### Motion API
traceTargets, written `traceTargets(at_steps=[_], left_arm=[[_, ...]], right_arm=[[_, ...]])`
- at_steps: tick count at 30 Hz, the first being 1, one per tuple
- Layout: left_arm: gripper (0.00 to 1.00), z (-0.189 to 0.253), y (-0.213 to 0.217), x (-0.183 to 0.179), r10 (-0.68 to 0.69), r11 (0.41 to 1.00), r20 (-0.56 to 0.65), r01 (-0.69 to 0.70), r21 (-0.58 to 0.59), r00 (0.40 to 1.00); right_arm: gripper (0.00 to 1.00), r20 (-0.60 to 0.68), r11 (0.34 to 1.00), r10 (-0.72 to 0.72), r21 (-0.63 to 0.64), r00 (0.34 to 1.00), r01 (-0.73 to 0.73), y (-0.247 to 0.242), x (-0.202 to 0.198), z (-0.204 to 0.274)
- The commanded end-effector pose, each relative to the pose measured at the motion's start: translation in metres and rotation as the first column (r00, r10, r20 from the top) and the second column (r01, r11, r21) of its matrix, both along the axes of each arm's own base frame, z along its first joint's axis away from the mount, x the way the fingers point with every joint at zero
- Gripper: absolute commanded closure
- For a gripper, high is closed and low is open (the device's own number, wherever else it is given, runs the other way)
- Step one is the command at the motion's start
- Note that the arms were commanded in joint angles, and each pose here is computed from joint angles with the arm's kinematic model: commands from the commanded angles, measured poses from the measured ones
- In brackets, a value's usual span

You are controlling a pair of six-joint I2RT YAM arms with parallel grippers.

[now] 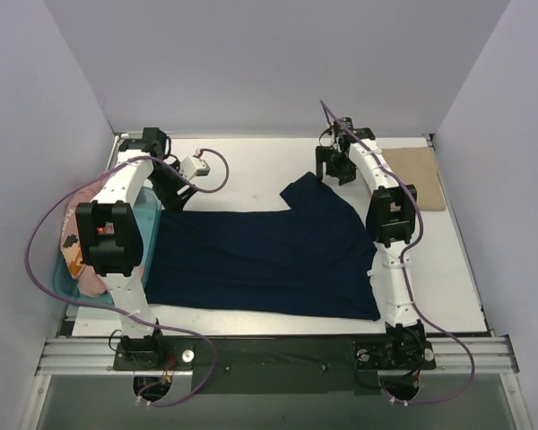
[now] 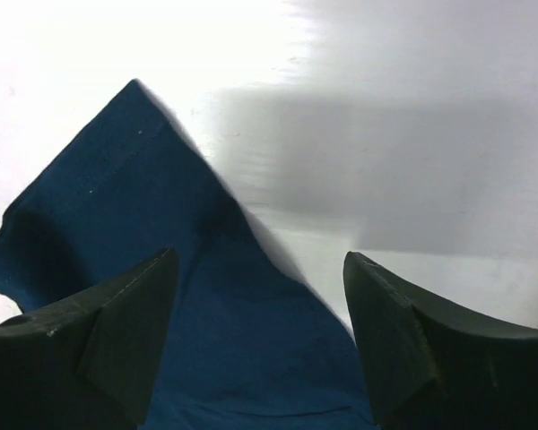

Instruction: Fold and stack the t-shirts

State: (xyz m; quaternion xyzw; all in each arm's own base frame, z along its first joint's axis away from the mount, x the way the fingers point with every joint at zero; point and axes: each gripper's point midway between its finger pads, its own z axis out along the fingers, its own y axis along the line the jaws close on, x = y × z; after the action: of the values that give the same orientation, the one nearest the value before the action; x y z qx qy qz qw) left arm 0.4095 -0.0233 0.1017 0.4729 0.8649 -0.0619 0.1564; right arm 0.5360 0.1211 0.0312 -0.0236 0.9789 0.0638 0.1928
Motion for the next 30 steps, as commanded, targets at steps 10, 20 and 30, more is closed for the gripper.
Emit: traceTargets(at_steps=[10,20,30], left_arm=[[0.21,-0.005,-0.010,-0.005,-0.079,0.996,-0.069,0.076,-0.042,0.995],[0.20,-0.043,-0.006,0.026,-0.186,0.972,-0.073,0.194,0.132,0.980],[0.22,-0.040,-0.033,0.065,-0.196,0.977,-0.016,0.197,0.082,0.980]], right_arm=[[0.86,-0.180,0.999,0.038,0.036,0.983,-0.032,0.023,-0.042,-0.036],[1.00,-0.001,0.998,-0.019,0.053,1.000,0.019,-0.031,-0.058,0.084],[1.00,-0.058,0.999,-0.042,-0.007,0.997,0.042,-0.073,-0.089,0.075]])
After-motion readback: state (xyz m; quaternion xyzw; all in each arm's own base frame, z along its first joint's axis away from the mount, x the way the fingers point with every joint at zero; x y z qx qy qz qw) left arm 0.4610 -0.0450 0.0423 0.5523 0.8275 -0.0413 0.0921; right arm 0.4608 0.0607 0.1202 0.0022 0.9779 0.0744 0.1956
